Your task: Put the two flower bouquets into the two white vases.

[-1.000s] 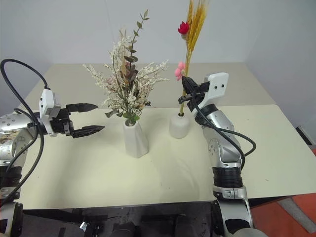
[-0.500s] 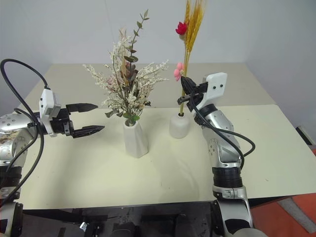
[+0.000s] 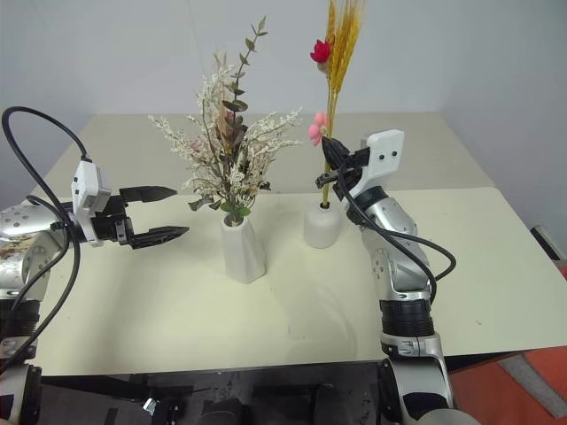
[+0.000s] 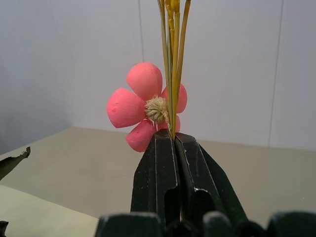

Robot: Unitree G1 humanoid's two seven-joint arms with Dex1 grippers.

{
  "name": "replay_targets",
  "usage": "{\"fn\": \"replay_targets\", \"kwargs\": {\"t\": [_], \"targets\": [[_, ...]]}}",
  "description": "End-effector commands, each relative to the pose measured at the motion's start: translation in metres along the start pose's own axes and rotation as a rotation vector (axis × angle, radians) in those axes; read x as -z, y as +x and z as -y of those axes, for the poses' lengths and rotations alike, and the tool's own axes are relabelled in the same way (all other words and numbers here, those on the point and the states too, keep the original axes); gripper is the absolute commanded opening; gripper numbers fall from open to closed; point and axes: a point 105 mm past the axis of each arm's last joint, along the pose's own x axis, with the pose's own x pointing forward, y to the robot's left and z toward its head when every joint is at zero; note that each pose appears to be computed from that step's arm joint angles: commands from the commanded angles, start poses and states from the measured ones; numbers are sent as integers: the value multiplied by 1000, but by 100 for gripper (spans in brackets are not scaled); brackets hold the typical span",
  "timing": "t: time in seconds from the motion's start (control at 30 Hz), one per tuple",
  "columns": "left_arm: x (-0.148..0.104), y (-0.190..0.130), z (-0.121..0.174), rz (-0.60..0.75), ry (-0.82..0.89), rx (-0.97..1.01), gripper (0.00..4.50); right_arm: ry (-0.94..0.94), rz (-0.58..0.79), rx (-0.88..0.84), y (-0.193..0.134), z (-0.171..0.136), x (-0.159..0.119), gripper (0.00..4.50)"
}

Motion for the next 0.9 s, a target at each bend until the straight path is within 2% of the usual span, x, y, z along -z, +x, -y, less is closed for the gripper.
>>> {"fn": "replay_targets", "kwargs": {"t": [0.03,0.63,0.9], "targets": [[-10,-2,0,22,47,-7,450,-24,58,-18,3,-4,-18,5],[-10,-1,0,27,49,-7,450,-32,76,-43,3,-13,-24,5],[-9,-1,0,23,49,-9,450,-46,58,-10,0,-2,-20,5]]}}
